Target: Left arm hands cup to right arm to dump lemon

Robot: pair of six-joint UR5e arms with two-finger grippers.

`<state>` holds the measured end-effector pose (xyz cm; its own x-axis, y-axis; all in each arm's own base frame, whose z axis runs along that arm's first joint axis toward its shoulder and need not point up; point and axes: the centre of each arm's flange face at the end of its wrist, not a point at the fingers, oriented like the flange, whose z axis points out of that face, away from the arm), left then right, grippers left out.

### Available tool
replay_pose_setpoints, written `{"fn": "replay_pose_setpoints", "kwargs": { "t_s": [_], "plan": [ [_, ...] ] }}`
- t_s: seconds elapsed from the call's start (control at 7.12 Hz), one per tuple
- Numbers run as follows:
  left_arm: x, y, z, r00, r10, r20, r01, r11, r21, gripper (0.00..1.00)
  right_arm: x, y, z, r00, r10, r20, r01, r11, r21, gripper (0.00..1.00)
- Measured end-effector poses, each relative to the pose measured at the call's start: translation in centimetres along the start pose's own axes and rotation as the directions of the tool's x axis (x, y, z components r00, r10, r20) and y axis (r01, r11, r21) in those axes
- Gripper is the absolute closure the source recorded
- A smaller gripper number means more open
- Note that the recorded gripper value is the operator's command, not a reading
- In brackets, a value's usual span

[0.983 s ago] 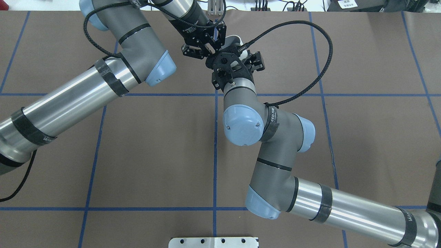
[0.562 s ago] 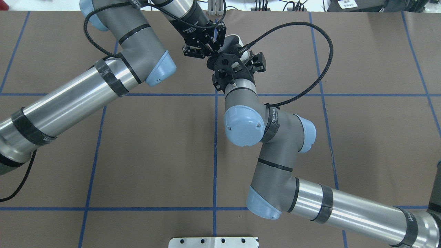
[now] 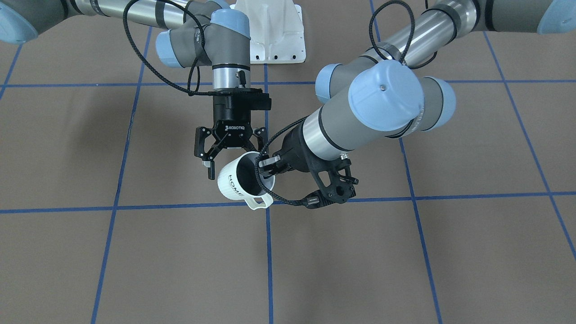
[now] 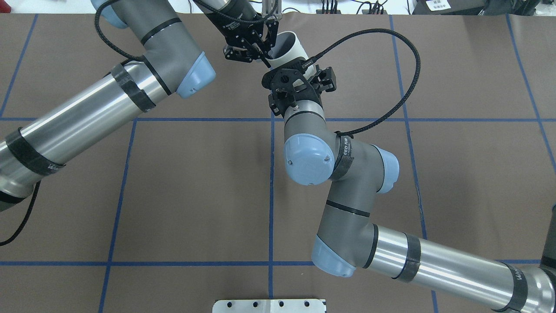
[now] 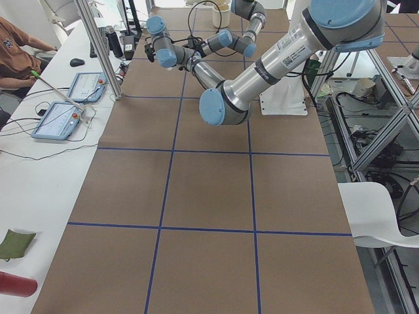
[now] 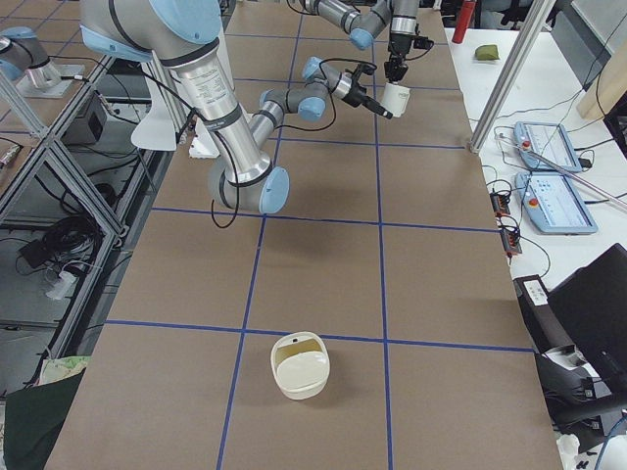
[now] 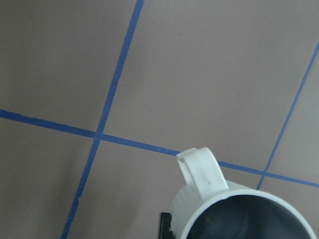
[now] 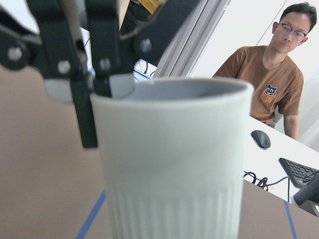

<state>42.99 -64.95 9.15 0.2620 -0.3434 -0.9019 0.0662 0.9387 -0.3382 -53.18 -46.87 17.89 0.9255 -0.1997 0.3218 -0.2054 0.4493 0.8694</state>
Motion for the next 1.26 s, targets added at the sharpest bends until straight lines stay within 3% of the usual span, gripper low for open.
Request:
{"fn": "replay_pose_setpoints", "kwargs": {
  "t_s": [0.56, 0.84, 0.98, 1.26],
  "plan": [
    [-4.2, -9.8, -8.5, 0.997, -0.077, 0.004, 0.075, 0.987, 0.144, 1.0, 0.1, -0.7, -0.6, 1.0, 0.012, 0.023, -0.012, 1.0, -0.001, 0.0],
    [-10.7, -15.2, -12.0, 0.996, -0.07, 0.055, 0.056, 0.973, 0.226, 1.0, 2.4, -3.3, -0.5, 0.993, 0.064, 0.095, -0.06, 0.997, -0.043, 0.0],
    [-13.7, -17.1, -13.4, 0.994, -0.057, 0.096, 0.031, 0.967, 0.253, 1.0, 6.0, -5.9, 0.6, 0.977, 0.134, 0.163, -0.117, 0.987, -0.114, 0.0],
    [-18.1, -18.2, -14.5, 0.98, -0.046, 0.194, -0.004, 0.968, 0.251, 1.0, 14.5, -10.2, 2.8, 0.92, 0.279, 0.274, -0.196, 0.935, -0.295, 0.0]
  ]
}}
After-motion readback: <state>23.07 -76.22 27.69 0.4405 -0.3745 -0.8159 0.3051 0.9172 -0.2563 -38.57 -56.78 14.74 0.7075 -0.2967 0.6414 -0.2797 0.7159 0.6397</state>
